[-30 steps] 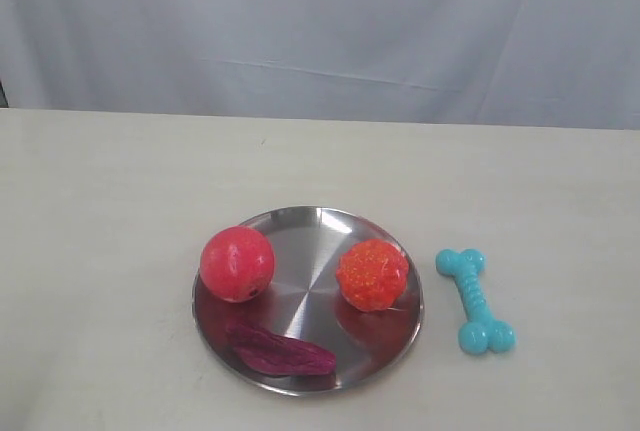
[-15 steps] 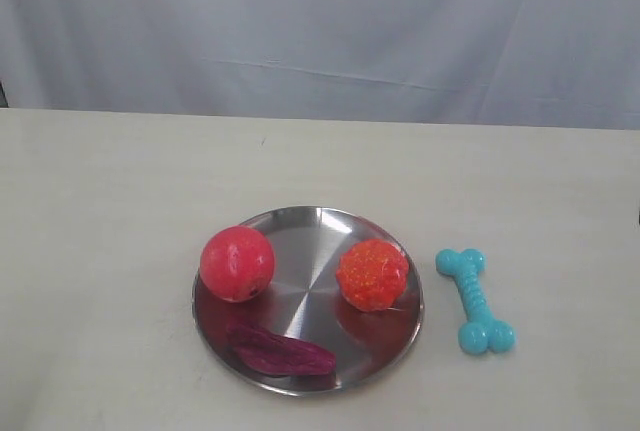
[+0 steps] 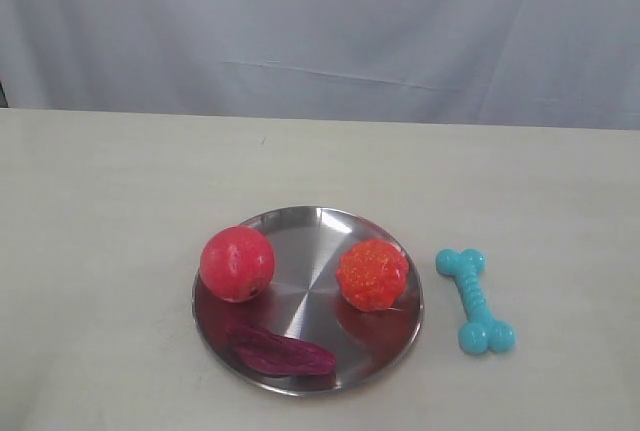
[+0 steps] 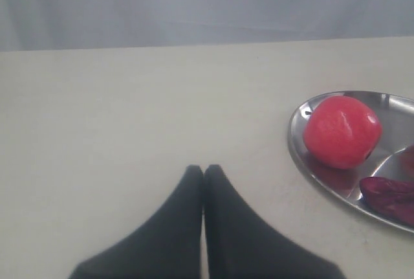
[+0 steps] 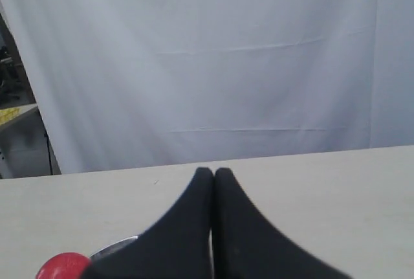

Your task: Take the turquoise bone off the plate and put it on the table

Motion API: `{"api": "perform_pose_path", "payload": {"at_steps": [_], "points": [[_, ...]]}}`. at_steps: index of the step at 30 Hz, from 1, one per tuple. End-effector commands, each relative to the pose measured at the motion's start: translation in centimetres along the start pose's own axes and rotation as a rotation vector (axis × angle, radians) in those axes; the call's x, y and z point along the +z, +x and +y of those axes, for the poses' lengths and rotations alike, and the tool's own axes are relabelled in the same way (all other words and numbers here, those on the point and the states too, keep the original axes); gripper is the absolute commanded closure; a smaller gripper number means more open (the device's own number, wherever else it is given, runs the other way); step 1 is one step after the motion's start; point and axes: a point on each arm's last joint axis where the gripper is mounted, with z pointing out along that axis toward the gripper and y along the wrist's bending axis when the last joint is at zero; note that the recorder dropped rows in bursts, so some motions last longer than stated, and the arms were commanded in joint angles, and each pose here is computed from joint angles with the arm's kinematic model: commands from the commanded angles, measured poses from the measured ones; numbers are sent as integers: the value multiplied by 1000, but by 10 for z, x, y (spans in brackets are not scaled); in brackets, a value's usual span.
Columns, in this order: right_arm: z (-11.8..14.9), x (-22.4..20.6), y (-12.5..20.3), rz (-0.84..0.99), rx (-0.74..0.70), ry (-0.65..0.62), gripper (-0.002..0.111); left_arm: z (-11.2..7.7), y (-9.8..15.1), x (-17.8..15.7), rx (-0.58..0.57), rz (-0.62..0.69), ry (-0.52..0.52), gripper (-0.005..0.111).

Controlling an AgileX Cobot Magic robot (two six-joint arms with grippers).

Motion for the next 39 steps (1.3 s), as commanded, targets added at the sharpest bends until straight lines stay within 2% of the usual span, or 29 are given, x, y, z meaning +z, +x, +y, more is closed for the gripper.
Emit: {"api": "perform_pose_path", "payload": {"at_steps": [1,7,10,13,17,21,29,39], "points": [[0,-4,-1,-42,-4,-7,109,0,1,0,0,1,3,107],[-1,-5,2,-36,-6,-3,109,0,1,0,0,1,3,107],[-3,-6,8,-27,-78,0,109,0,1,0,0,1,3,107],[-8,-10,28,22,-243,4,109,0,1,0,0,1,3,107],[-15,-17,55,51,-327,2,109,0,1,0,0,1,3,107],[-18,-22,66,25,-327,-1,109,0,1,0,0,1,3,107],[-22,-24,79,164,-363,14,109,0,1,0,0,1,3,107],[-24,-25,86,246,-342,22,109,0,1,0,0,1,3,107]]}}
